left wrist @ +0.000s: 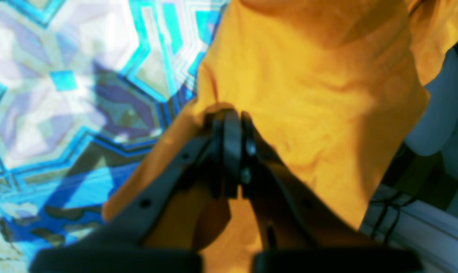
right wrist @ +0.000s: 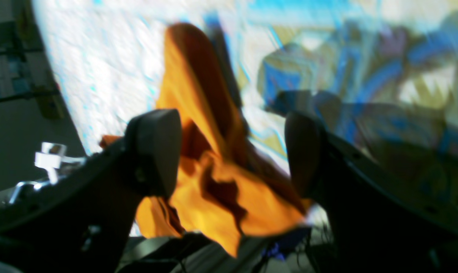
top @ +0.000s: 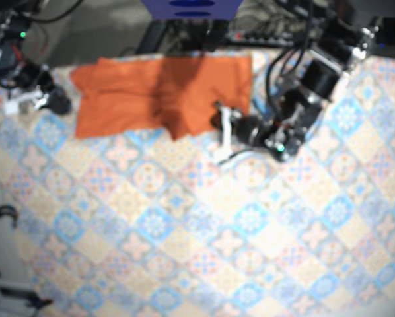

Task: Fold the T-shirt properly
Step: 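Move the right gripper to the strip's other end and grasp it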

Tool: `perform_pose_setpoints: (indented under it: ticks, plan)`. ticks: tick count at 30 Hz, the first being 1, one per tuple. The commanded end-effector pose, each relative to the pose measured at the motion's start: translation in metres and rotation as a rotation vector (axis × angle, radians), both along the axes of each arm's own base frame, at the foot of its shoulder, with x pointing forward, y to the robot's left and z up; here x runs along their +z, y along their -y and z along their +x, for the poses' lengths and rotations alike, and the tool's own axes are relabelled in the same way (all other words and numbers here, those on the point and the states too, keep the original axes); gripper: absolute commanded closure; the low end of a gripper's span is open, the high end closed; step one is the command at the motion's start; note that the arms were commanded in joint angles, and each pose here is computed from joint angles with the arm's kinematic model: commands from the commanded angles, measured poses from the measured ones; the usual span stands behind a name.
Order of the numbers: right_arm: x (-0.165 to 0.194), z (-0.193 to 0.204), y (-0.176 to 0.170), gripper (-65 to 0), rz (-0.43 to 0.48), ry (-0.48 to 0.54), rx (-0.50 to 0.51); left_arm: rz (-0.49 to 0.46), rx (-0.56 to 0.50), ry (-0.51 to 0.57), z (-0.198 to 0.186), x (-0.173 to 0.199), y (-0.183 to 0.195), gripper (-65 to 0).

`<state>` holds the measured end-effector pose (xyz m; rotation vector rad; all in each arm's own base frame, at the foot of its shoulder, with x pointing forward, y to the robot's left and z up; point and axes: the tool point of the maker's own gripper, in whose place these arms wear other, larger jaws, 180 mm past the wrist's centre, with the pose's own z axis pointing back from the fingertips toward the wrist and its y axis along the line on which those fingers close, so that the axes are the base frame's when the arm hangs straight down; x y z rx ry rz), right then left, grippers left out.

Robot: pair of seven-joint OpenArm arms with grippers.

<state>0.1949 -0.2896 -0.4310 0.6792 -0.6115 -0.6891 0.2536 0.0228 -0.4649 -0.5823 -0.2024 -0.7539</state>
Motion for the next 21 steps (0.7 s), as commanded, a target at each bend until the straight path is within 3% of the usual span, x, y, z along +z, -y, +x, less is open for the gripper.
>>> perform_pose_setpoints:
  ticks: [1,11,21]
  plan:
    - [0.012,0.008,0.008,-41.7,-0.022,0.044,0.006,-0.020,0.002,0.037,0.013,0.011,0.001,0.0]
    - [-0.002,0.007,-0.027,-41.7,0.002,0.003,0.110,-0.022,0.002,0.036,0.013,0.011,0.002,0.0]
    - [-0.022,-0.005,-0.015,-41.6,-0.175,-0.069,0.182,-0.014,0.007,0.032,0.012,0.010,-0.004,0.0]
